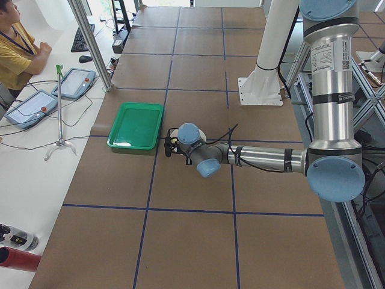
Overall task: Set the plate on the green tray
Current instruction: 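Lift the plate with the left gripper and carry it toward the green tray, then lower the plate into the green tray and open the left gripper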
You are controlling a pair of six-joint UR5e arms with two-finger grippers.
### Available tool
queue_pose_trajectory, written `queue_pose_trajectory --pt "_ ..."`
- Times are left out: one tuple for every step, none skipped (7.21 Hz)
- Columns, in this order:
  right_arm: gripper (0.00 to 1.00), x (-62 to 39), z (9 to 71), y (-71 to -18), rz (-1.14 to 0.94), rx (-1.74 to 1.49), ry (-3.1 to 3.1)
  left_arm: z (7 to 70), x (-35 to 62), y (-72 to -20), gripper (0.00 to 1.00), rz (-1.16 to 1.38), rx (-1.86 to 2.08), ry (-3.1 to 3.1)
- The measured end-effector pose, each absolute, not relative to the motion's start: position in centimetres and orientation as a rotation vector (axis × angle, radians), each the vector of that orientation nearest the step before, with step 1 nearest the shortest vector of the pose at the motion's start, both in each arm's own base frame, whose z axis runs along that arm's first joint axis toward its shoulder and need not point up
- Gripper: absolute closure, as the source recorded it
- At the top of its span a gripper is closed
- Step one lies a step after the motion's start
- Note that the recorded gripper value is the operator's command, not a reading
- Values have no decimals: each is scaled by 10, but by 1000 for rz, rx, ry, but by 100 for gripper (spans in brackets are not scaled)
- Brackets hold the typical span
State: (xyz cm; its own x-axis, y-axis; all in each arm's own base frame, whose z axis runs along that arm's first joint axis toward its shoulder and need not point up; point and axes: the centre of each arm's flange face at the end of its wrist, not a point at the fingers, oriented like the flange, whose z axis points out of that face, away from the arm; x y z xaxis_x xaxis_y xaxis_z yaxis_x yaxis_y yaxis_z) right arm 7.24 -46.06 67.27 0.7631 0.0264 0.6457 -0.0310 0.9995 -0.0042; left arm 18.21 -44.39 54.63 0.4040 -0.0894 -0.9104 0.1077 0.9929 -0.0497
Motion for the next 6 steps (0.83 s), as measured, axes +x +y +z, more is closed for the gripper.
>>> queue_pose_trajectory --pt "0 72 673 -461 31 7 -702 521 194 -471 100 -166 12 1178" --pt "0 72 673 -461 31 7 -701 501 206 -494 100 -196 5 1199" --pt "0 72 673 -461 31 7 -701 486 221 -520 100 -229 -12 1206" --pt "0 72 673 -461 31 7 -702 474 243 -558 100 -268 -44 1197" --pt "0 72 673 -461 31 7 -702 470 262 -591 100 -289 -50 1173" --pt "0 72 673 -461 31 7 -702 470 274 -618 100 -291 -21 1136"
